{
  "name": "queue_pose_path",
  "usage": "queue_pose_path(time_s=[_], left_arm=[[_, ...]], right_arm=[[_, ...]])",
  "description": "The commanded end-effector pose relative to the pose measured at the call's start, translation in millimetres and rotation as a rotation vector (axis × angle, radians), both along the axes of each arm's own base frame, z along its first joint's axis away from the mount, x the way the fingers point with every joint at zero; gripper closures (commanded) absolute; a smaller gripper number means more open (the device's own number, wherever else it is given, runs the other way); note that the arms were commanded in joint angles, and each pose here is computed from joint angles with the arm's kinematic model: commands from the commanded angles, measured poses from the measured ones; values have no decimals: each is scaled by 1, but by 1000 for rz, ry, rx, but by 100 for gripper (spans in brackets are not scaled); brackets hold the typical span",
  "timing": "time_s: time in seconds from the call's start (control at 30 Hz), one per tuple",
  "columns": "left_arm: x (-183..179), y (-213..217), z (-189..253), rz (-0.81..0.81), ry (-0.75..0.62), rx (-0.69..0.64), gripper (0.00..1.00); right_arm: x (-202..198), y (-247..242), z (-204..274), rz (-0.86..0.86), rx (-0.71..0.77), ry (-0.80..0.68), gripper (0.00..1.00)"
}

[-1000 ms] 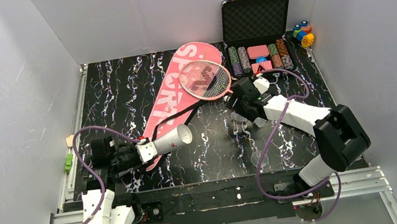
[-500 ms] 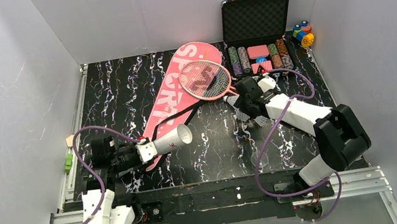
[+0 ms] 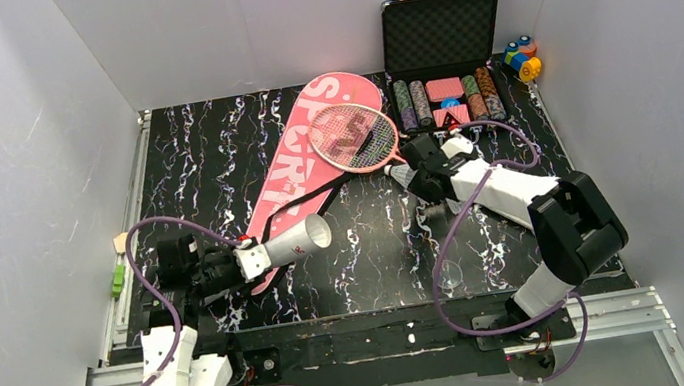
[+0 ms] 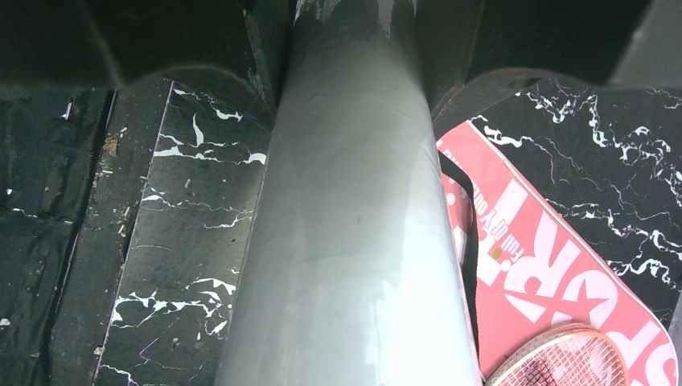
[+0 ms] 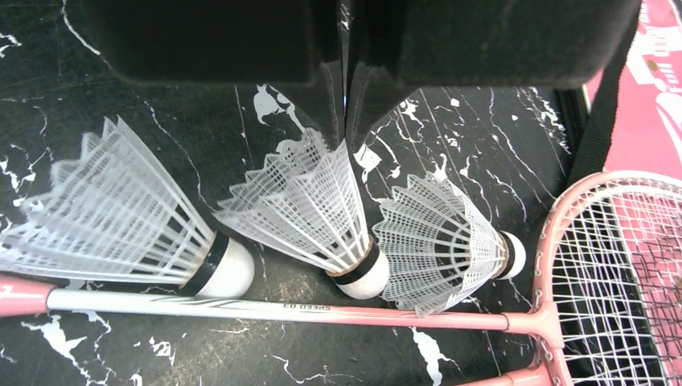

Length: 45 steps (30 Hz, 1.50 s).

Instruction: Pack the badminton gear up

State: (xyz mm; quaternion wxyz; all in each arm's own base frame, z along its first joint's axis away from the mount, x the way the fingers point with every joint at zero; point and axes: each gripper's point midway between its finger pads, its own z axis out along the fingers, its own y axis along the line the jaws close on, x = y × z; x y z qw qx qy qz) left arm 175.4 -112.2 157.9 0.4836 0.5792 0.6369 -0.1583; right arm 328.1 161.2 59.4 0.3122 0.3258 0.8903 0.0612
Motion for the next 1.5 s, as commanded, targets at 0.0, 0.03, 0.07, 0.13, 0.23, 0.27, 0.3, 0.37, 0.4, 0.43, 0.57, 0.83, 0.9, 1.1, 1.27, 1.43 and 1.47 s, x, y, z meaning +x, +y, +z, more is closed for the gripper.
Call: queue_pose_path(time_s=[0.0,0.03,0.07,0.13,0.23,0.27,0.3,0.37,0.4,0.43,0.57,0.83,0.9,1.1,1.27,1.43,1.47], left_arm=[[-13,-2,-12,-2,96,-19,86],[-13,-2,-12,-1,97,-19,86],[-13,-2,-12,-2,97,-19,86],[-12,-2,-12,-1,96,-19,86],[-12,-2,-12,-1,95,-17,86],[-12,-2,-12,-1,94,-17,86],[-13,-2,-13,-4,96,-16,86],[-13,-2,-13,-4,95,-16,86],[-13,-2,-14,-5,96,-15,85],[-13,-2,-14,-6,96,-14,85],[-14,-4,-14,-20,93,-19,85],[-14,-6,-15,-50,64,-17,86],[-13,-5,-16,-50,61,-12,86],[-14,-5,-16,-51,52,-8,86],[-13,-5,-15,-51,52,-8,86],[-13,-6,-14,-56,53,-12,86],[-13,-6,-14,-55,53,-13,86]], right_arm=[[3,-3,20,-9,11,-54,99],[1,-1,23,5,23,-61,99],[-2,3,27,25,33,-71,99],[-10,12,35,73,54,-92,99],[-26,33,50,184,112,-120,99],[-34,41,56,231,130,-135,99],[-41,49,65,285,151,-153,99],[-58,64,82,387,196,-173,99],[-68,71,94,440,220,-187,99],[-77,77,103,491,242,-200,99],[-111,99,151,718,344,-275,99],[-174,145,241,1170,458,-376,99],[-186,154,256,1240,469,-393,99],[-205,167,270,1350,499,-390,99],[-214,164,263,1380,480,-350,99],[-219,157,261,1388,468,-342,99],[-222,157,261,1400,472,-336,99]])
